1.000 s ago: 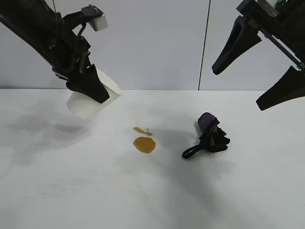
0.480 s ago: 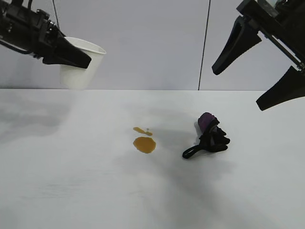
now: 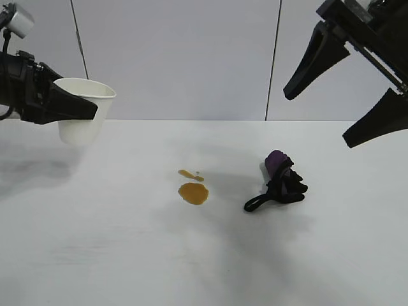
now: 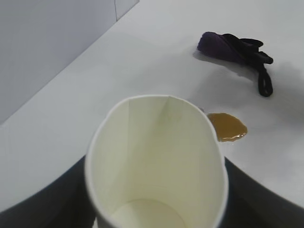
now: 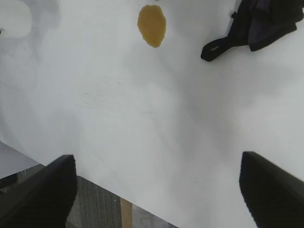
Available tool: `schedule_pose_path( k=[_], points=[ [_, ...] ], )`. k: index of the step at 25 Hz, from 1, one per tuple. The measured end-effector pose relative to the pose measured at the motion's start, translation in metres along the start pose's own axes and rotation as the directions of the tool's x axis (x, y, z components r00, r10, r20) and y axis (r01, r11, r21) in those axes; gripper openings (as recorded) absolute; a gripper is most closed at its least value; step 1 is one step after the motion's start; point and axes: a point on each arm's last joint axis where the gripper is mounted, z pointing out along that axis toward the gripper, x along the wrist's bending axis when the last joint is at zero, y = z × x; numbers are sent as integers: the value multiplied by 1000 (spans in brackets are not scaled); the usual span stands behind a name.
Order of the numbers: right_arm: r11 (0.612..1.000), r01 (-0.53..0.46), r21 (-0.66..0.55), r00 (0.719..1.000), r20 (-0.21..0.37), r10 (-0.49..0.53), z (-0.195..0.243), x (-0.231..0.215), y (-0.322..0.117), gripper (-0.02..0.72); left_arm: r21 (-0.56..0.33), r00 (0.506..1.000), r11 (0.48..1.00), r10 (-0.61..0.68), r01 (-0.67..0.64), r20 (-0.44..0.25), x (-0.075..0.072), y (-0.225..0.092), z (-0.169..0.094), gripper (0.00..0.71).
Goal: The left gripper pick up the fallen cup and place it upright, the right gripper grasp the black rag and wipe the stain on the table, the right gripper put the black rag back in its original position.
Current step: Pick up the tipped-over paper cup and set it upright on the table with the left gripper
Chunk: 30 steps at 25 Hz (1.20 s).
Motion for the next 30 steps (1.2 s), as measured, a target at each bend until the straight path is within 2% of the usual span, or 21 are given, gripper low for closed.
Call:
schedule_pose_path(
  k=[4,11,19,24,30],
  points=[
    [1000,0,-1,1000,0,0,0,0,0,638,30,999,999,13,-12,-31,-9,-14,0,428],
    [1000,0,-1,1000,0,0,0,0,0,638,87,1000,996,20,-19,-14,-24,-33,0,428],
    [1000,0,-1,1000,0,0,0,0,0,638,96,996,994,-63,57,64,-33,-68,17,428],
    [1000,0,-1,1000,0,0,0,0,0,638,55,996,998,-33,29,89,-35,-66,18,428],
    [1000,0,-1,1000,0,0,0,0,0,638,51,996,998,-30,26,89,-35,-66,19,428]
  ],
)
